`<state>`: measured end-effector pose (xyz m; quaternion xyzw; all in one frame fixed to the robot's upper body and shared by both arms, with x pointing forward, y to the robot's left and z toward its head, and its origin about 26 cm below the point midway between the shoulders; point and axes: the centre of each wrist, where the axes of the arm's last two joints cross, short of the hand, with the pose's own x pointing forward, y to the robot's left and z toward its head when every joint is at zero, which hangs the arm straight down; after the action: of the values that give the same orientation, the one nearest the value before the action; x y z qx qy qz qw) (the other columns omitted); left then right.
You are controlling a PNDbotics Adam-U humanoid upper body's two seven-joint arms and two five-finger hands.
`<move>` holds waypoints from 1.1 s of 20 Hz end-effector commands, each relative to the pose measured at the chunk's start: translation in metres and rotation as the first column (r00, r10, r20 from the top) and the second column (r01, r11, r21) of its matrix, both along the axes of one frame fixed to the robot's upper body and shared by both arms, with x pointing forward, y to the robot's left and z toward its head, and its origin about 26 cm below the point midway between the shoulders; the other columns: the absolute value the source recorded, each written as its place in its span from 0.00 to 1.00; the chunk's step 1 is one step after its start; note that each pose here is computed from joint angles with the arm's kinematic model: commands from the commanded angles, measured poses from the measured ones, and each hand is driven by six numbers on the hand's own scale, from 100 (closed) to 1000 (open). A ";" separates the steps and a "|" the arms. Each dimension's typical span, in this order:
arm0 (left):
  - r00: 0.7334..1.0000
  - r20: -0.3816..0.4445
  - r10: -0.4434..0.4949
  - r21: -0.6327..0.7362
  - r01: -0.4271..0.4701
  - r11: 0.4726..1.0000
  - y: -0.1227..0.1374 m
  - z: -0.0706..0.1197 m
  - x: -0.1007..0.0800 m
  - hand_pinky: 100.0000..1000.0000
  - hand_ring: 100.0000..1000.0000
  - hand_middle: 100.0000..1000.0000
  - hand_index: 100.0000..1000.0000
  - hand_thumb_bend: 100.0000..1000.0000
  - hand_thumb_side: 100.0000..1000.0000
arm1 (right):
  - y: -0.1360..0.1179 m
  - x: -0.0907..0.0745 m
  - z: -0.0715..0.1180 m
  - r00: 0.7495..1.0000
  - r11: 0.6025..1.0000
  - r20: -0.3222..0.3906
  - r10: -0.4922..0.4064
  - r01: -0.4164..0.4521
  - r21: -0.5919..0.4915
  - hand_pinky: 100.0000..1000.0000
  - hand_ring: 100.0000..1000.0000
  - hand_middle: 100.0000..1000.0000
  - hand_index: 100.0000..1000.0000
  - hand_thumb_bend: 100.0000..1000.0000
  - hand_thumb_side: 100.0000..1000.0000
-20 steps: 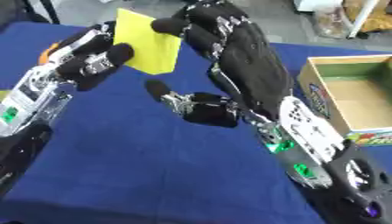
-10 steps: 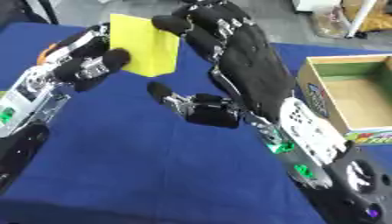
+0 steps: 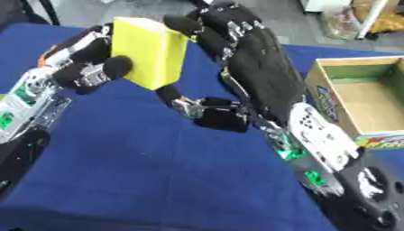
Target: Pick up the objects with one hand, pass them to the other hand, and then place them into the box on the other side of the table.
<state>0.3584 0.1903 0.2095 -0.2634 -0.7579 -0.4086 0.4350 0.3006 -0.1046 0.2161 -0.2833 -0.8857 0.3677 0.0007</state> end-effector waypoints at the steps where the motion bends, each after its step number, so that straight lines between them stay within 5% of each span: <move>1: 0.999 0.043 0.004 0.028 -0.005 1.000 0.005 0.007 -0.001 0.73 0.59 0.51 0.62 0.36 0.31 | -0.003 0.000 0.005 1.000 1.000 0.013 -0.003 0.003 0.001 0.70 0.62 0.59 0.82 0.38 0.32; 9: 0.998 0.066 -0.012 0.047 0.009 0.999 0.003 0.007 -0.002 0.73 0.60 0.52 0.62 0.36 0.30 | -0.001 0.001 0.002 1.000 1.000 -0.023 -0.004 0.004 0.025 0.68 0.59 0.56 0.79 0.37 0.32; 22: 0.998 0.054 -0.015 0.051 0.012 0.999 0.001 0.005 0.000 0.73 0.62 0.56 0.66 0.39 0.33 | -0.002 0.003 -0.003 0.998 0.992 -0.065 0.015 -0.006 0.130 0.62 0.53 0.48 0.55 0.21 0.17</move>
<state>0.3593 0.1911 0.2078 -0.2502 -0.7563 -0.4281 0.4267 0.3005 -0.1010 0.2056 -0.2555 -0.9067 0.3320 0.0492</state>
